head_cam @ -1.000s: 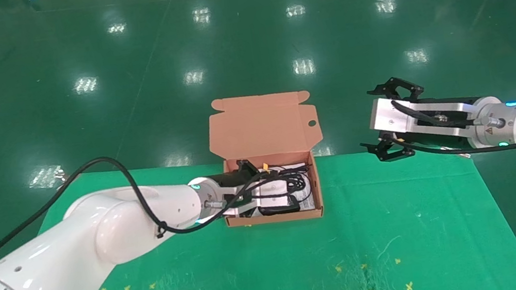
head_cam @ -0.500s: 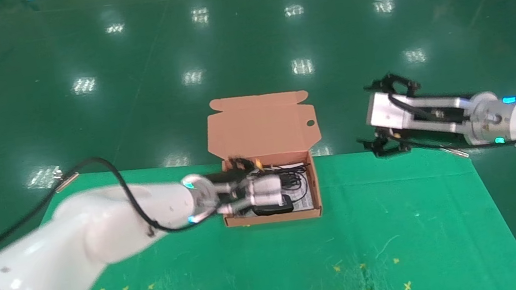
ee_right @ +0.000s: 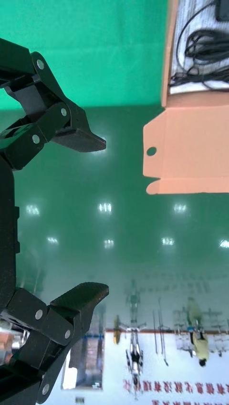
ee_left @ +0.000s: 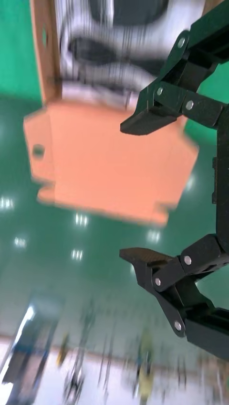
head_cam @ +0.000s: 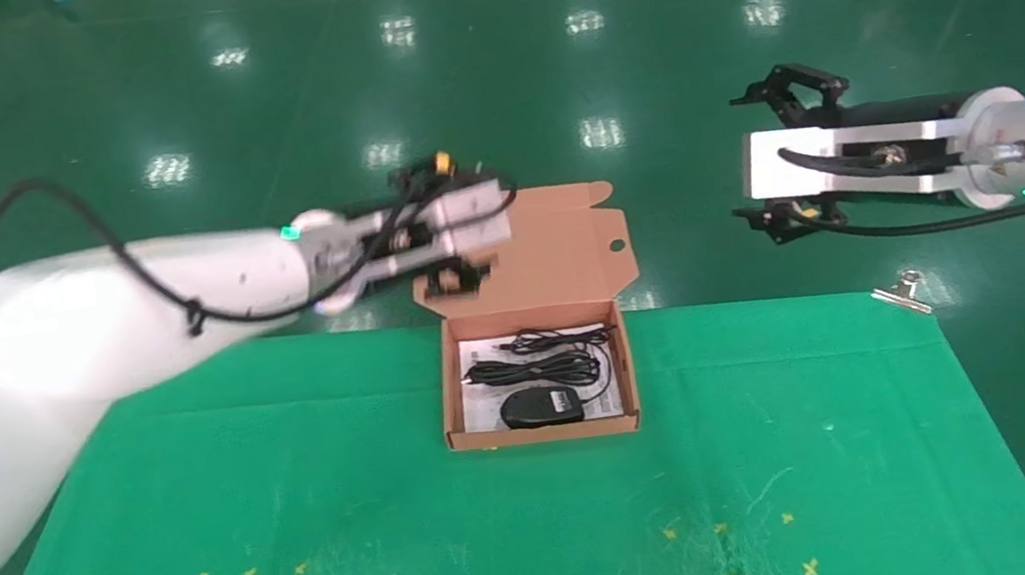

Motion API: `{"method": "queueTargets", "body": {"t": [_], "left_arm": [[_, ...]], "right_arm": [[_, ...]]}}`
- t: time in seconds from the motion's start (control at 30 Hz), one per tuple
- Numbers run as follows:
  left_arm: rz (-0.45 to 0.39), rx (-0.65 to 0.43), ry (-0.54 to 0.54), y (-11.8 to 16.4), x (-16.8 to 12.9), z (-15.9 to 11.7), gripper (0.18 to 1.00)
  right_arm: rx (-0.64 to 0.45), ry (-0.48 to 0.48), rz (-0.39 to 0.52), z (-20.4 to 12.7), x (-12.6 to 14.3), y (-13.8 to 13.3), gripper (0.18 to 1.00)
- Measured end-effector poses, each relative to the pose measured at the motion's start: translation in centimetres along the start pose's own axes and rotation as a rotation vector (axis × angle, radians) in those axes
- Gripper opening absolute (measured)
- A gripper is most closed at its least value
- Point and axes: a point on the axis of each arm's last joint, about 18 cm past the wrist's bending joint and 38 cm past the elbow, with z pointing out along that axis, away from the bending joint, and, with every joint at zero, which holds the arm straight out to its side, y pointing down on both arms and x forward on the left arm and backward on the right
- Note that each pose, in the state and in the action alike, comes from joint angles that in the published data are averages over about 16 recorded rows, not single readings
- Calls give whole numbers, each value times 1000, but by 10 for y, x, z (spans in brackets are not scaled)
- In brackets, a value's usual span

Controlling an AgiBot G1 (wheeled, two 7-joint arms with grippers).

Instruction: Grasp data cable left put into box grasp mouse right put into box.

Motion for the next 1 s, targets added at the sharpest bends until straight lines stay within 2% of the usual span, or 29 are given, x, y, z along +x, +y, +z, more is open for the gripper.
{"method": "queueTargets", "body": {"t": [0.23,0.43,0.77,1.0], "left_arm": [[-177,57,83,20,22,-20,901],[-316,121,151,33,39,-41,962],[-502,254,244,45,58,-87,998],[-552,307,271,47,62,-106,1001]], "right_arm": [[79,-64,116,-8,-22,-7,1001],[162,-119,234,-18,-40,-15,1001],[306,-210,409,-40,-65,-32,1001],[357,-242,464,-50,-72,-38,1001]]}}
